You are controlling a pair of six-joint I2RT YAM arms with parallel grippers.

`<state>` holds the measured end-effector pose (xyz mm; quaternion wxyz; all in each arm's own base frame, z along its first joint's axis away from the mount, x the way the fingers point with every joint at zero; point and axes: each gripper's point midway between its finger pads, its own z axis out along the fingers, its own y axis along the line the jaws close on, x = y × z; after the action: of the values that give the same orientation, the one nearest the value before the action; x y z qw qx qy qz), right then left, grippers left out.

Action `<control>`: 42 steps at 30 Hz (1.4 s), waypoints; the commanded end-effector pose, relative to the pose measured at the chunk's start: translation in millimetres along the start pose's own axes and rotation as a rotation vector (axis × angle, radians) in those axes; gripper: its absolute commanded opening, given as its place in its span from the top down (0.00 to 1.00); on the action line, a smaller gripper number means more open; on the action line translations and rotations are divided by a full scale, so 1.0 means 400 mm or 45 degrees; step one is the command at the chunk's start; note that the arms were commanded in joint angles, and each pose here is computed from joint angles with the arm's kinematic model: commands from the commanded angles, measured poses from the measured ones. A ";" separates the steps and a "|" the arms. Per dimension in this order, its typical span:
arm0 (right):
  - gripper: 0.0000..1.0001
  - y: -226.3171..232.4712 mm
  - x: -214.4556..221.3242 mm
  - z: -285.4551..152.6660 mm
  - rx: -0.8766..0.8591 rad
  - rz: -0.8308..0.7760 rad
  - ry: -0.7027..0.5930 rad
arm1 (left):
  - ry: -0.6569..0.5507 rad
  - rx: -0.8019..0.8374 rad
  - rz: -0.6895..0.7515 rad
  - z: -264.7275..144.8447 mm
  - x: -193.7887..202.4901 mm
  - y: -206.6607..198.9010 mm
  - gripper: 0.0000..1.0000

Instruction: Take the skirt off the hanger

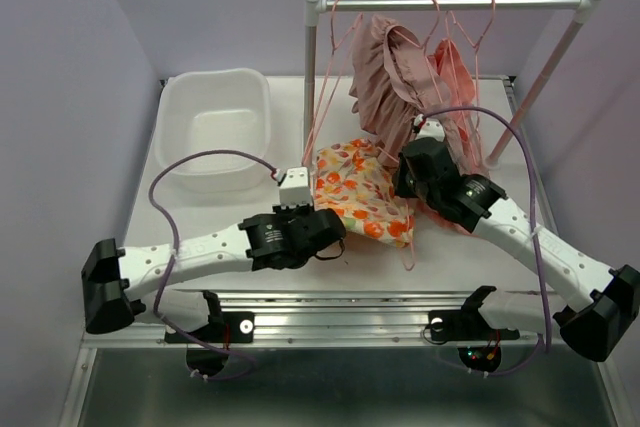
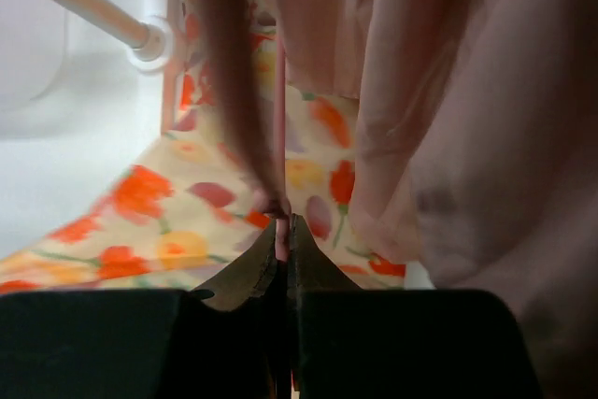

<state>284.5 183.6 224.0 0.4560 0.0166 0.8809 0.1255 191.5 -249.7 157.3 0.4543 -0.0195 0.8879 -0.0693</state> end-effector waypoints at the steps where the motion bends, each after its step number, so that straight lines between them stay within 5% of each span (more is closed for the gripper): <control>1: 0.99 -0.060 -0.009 -0.014 0.142 0.012 -0.065 | -0.100 -0.188 -0.200 -0.067 -0.085 0.154 1.00; 10: 0.99 -0.105 -0.001 -0.004 0.272 0.001 -0.076 | -0.085 -0.427 -0.401 -0.054 -0.105 0.335 1.00; 16: 0.99 -0.124 -0.008 -0.011 0.325 0.000 -0.096 | -0.089 -0.471 -0.426 -0.017 -0.146 0.347 1.00; 35: 0.99 -0.169 0.062 0.013 0.405 -0.021 -0.044 | -0.628 -0.374 -0.694 -0.321 -0.613 0.423 1.00; 42: 0.99 -0.163 0.064 0.015 0.384 -0.027 -0.043 | -0.746 -0.414 -0.622 -0.318 -0.751 0.402 1.00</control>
<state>276.0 126.9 176.4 0.4453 0.0642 0.8929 -0.0167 247.1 -53.6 417.8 0.6149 -0.3203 0.7180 -0.0624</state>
